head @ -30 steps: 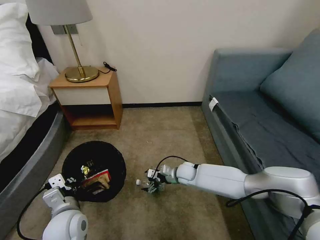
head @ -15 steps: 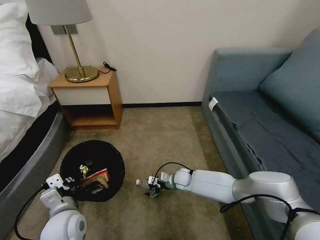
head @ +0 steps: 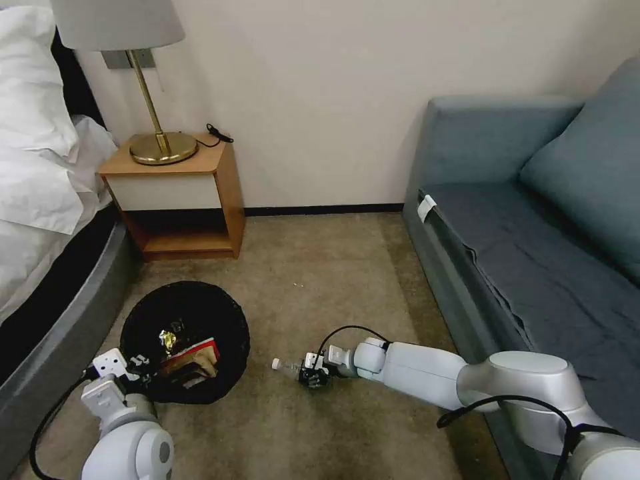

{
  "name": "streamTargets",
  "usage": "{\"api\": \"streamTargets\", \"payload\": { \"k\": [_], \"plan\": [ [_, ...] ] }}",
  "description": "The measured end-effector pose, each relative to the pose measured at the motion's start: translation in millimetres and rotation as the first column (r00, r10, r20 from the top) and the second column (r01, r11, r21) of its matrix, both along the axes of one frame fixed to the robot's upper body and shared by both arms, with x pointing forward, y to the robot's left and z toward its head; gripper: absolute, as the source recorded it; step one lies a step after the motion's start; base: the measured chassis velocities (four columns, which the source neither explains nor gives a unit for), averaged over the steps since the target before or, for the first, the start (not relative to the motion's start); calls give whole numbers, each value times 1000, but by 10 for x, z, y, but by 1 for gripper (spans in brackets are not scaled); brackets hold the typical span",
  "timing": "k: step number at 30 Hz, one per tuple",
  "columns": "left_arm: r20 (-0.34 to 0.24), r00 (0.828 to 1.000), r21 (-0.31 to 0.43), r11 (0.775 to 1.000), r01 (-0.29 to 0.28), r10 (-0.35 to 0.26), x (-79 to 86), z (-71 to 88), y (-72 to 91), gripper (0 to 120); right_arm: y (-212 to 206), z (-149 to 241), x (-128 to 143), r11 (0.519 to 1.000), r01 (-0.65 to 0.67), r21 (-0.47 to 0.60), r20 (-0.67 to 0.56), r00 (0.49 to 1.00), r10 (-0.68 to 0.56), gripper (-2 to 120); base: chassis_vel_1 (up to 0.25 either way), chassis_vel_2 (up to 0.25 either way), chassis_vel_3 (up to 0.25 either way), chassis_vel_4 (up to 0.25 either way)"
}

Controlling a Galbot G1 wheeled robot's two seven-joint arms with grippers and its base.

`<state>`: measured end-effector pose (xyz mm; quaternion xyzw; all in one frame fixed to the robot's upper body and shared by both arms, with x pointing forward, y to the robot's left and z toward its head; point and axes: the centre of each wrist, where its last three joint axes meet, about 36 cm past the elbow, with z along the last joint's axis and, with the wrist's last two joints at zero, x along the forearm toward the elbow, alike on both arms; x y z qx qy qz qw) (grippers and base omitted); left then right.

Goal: Pick up the trash bin, then pick up the garbage on the floor and place it into the trash bin.

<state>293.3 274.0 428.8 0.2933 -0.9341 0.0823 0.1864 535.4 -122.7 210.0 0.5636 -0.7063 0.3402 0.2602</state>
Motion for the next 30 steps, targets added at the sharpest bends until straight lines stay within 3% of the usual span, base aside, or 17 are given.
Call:
{"api": "streamTargets", "payload": {
  "k": [5,12,17,21,24,26,30],
  "plan": [
    [0,1000,0,1000,0,0,1,0,0,2,-20,-8,-22,1000,1,14,1,1000,-1,25,0,0,0,0],
    [3,1000,1,1000,0,0,9,4,5,2,-125,164,-9,998,19,66,15,1000,-20,18,0,0,0,0],
    [-4,1000,-3,1000,8,-8,39,-15,-9,2,-729,582,321,986,99,131,123,986,-116,18,0,0,0,0],
    [-12,1000,-3,1000,11,-11,56,-46,-11,2,-956,899,480,971,135,196,186,967,-172,18,0,0,0,0],
    [-22,1000,-4,1000,17,-17,71,-87,-25,2,-799,1526,582,914,140,381,252,935,-248,18,0,0,0,0],
    [-24,1000,-4,1000,19,-19,74,-92,-30,2,-703,1669,565,897,131,423,257,932,-257,18,0,0,0,0],
    [-28,999,-9,1000,29,-29,102,-104,-74,2,29,2283,159,787,86,611,206,942,-264,18,0,0,0,0]
  ]
}}
